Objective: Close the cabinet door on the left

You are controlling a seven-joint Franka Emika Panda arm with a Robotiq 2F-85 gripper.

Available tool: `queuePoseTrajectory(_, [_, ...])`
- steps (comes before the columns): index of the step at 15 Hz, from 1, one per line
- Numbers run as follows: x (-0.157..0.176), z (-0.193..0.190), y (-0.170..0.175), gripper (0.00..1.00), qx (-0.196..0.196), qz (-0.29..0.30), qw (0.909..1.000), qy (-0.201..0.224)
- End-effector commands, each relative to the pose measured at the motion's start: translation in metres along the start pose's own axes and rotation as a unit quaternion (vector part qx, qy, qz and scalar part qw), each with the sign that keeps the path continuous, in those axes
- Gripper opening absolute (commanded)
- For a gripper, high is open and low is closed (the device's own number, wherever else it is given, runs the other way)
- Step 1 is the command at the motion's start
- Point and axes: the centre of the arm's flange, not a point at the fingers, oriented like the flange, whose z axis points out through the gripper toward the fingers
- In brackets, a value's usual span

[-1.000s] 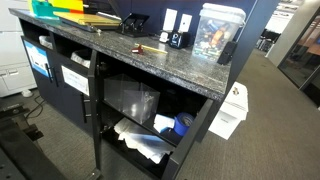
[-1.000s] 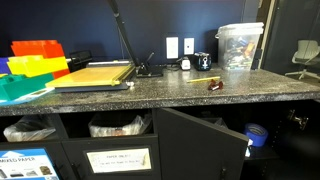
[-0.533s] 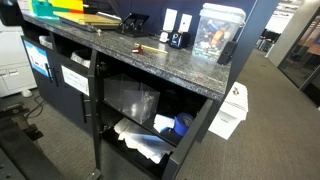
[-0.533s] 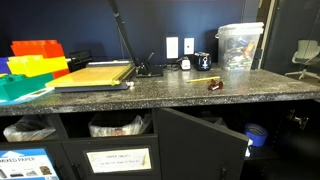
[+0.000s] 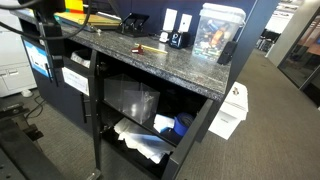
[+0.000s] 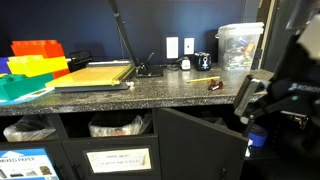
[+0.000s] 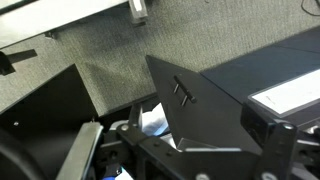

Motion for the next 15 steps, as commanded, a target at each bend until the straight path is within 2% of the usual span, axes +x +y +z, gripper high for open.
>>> queuePoseTrajectory(1, [0.052, 0.062, -0.045, 1.00, 0.019, 0.039, 0.9988, -0.021])
queuePoseTrajectory(7, [0.116, 0.134, -0.084, 1.00, 0.023, 0.076, 0.9963, -0.033])
queuePoseTrajectory(10, [0.131, 0.153, -0.091, 1.00, 0.026, 0.084, 0.9961, -0.004])
queuePoseTrajectory(15, [0.141, 0.162, -0.101, 1.00, 0.025, 0.086, 0.9955, 0.031])
